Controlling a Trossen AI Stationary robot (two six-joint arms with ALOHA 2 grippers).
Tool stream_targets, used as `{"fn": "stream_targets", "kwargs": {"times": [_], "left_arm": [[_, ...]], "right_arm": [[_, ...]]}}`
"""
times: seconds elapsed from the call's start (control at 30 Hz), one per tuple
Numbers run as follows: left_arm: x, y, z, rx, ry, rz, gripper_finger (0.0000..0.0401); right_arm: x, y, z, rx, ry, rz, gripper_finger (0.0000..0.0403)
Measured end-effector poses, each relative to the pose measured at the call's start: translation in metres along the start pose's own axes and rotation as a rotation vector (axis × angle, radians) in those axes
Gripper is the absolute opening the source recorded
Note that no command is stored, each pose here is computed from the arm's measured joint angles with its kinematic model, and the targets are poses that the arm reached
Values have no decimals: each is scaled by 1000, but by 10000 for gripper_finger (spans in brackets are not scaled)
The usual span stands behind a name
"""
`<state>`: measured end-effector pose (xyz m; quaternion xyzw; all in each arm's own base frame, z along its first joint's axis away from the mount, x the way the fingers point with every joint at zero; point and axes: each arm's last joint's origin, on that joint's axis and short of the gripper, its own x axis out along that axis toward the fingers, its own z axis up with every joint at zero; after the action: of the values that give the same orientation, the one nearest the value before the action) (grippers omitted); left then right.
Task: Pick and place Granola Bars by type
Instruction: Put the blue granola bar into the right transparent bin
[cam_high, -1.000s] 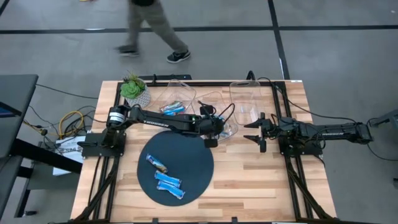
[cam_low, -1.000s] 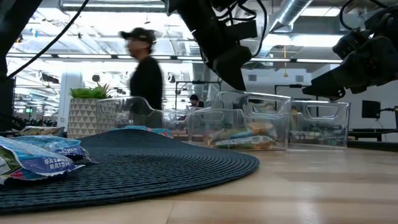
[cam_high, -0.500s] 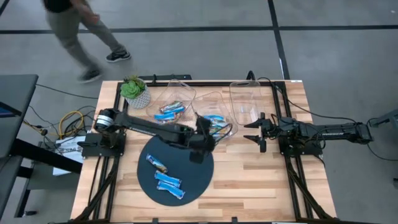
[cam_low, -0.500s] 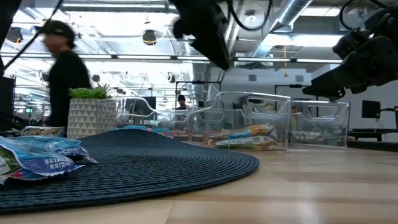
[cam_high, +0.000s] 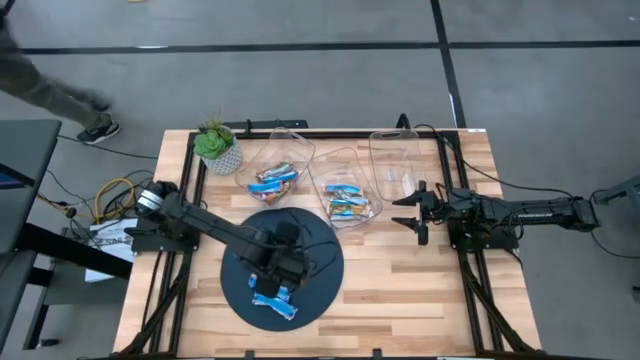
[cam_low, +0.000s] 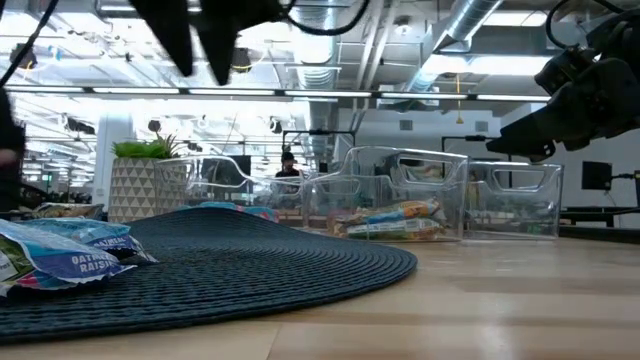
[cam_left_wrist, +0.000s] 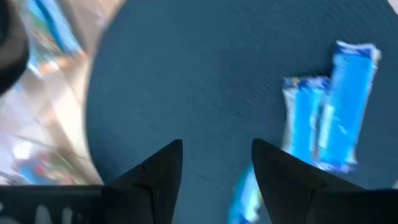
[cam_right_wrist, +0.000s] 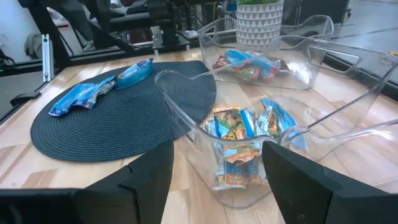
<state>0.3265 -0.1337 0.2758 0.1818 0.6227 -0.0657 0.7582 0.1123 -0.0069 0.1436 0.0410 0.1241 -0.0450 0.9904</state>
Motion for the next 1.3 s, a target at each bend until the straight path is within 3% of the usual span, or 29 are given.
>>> {"fn": "stream_targets", "kwargs": {"times": [0.4,0.87,1.3], "left_arm": [[-1,-20,-20,-39,150,2,187],[46,-25,-106,-101,69,-116,187],[94,-32,-142,-51,-35,-135,187]], "right_arm": [[0,0,0,0,0,0,240],[0,0,0,0,1,-1,240],[0,0,0,0,0,0,240]]}}
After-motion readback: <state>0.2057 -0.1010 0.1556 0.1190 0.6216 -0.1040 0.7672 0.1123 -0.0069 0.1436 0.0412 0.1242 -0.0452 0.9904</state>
